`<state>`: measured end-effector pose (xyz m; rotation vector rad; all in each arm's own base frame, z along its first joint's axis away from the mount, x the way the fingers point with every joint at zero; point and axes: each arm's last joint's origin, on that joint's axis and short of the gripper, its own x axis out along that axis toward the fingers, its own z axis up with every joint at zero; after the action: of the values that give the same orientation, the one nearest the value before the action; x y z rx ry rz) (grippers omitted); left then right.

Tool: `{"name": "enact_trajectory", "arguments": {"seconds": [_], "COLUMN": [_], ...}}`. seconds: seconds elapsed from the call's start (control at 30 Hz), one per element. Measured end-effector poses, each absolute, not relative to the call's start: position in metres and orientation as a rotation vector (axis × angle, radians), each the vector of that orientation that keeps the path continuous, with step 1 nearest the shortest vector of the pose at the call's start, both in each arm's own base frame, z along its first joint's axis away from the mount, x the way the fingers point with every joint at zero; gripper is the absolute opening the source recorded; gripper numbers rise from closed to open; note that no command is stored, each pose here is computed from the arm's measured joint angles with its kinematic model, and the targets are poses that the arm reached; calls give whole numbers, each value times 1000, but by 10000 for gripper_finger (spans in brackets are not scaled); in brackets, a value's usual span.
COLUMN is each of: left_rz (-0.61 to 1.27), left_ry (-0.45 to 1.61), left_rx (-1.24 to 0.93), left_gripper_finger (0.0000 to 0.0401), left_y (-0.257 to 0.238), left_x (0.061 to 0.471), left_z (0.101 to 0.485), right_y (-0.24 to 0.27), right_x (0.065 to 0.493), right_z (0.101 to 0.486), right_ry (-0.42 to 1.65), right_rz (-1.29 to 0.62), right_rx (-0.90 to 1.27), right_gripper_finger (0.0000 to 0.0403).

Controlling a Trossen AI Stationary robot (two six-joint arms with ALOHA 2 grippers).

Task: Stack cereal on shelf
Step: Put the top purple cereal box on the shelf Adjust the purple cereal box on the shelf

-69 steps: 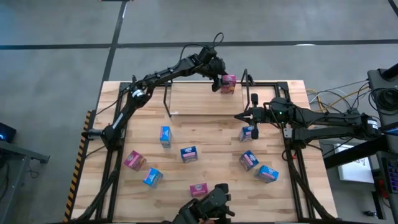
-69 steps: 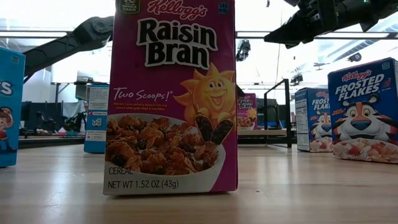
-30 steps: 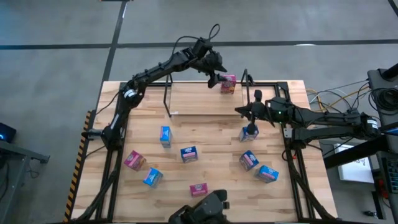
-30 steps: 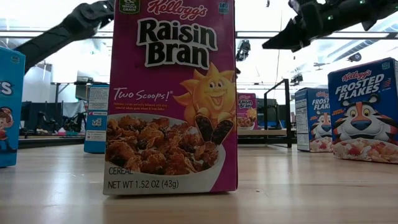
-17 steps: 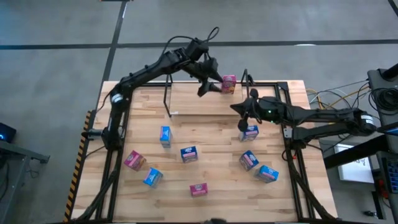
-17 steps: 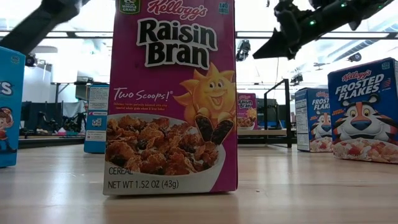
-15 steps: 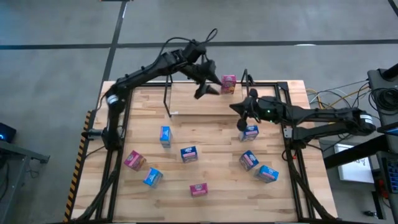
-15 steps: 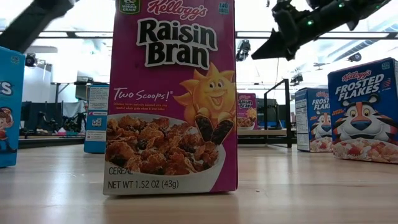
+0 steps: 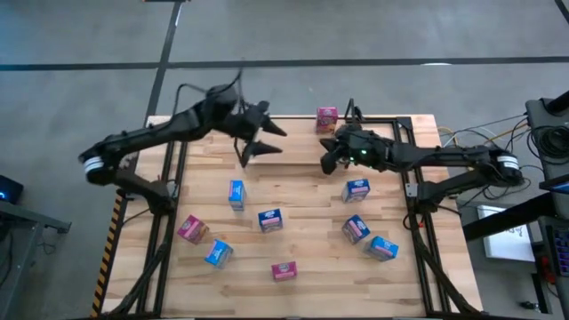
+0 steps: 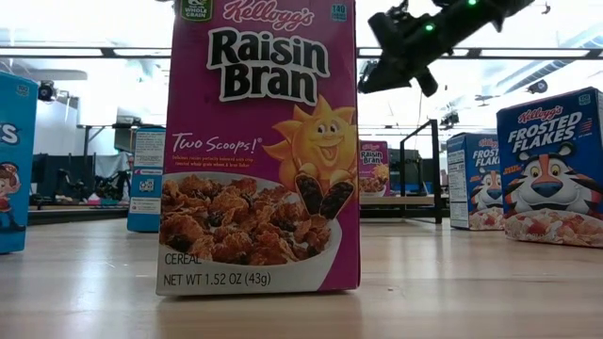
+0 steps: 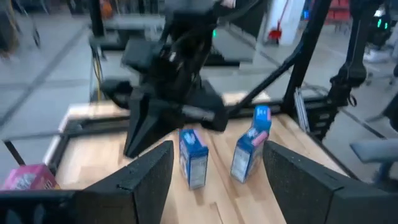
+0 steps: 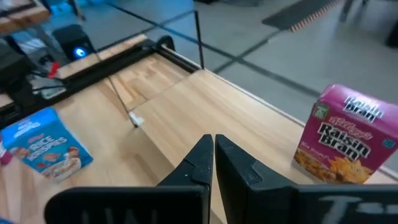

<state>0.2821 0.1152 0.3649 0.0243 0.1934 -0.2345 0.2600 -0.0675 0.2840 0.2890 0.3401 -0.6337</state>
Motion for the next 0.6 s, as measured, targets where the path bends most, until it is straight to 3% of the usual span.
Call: {"name": "enact_trajectory", "arguments": {"seconds": [0.27,0.6], "left_rz": [-221,-206], "left_ry": [72,-35], "left_rx": [59,142], "left_gripper_finger": [231,231], "left_y": [93,76], "left_x": [237,197], "left_z": [341,318], "right_y": [-76,-86], "right_x": [298,326], "right_z": [291,288], "right_ry": [504,658], "right_rz": [-720,-958], "right_rx": [405,478], "right_gripper_finger": [9,9]}}
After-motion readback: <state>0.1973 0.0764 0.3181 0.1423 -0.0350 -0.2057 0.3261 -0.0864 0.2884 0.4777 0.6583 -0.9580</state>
